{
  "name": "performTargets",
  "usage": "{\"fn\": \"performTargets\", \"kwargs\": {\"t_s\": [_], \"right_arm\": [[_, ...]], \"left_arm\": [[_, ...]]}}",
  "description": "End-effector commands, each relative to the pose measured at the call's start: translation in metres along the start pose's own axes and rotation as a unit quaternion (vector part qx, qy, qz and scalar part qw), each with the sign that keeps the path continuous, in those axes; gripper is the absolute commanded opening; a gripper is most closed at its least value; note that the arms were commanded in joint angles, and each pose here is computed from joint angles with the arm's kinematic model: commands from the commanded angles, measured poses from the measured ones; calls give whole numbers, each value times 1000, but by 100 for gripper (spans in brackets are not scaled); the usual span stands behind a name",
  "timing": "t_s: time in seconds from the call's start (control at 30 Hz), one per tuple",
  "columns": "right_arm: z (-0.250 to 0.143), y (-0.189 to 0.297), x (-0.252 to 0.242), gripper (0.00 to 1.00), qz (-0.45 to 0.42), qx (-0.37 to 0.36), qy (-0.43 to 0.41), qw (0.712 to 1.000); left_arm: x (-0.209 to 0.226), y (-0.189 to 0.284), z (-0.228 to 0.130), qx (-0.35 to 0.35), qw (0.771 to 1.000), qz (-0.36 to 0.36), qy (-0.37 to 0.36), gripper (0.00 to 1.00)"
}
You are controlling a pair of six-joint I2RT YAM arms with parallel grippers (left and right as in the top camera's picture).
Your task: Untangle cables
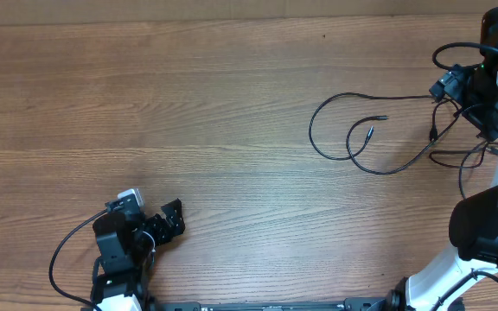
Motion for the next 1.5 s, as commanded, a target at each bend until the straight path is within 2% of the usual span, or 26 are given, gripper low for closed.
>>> {"fn": "performTargets", "kwargs": {"t_s": [0.0,0.37,0.57,0.77,1.07,1.47], "right_arm": [[-1,11,-2,100,13,-12,-5,1000],[-1,11,-2,100,13,-12,-5,1000],[-1,11,-2,100,13,-12,-5,1000],[-1,11,-2,100,13,-12,-5,1000],[-1,11,-2,100,13,-12,-5,1000],[-1,11,-2,100,13,-12,-5,1000]], "left_arm": [[3,-1,-17,18,1000,2,-6,99],[-10,10,11,-61,994,-19,-84,100],[-33,15,16,-88,980,-52,-173,100],[-49,26,28,-139,963,-73,-220,100],[-60,42,44,-202,947,-81,-236,99],[-75,73,67,-305,912,-97,-256,100]]}}
Point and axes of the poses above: each gripper's point midway between its finger pads, its own y axis back along the fingers, its own x axis along the line the jaws close on, z = x × y, the point moved 4 cm from there along y, back along the fingers, and after that the axes turned 4 degrees about -y, right-handed, at the moved point
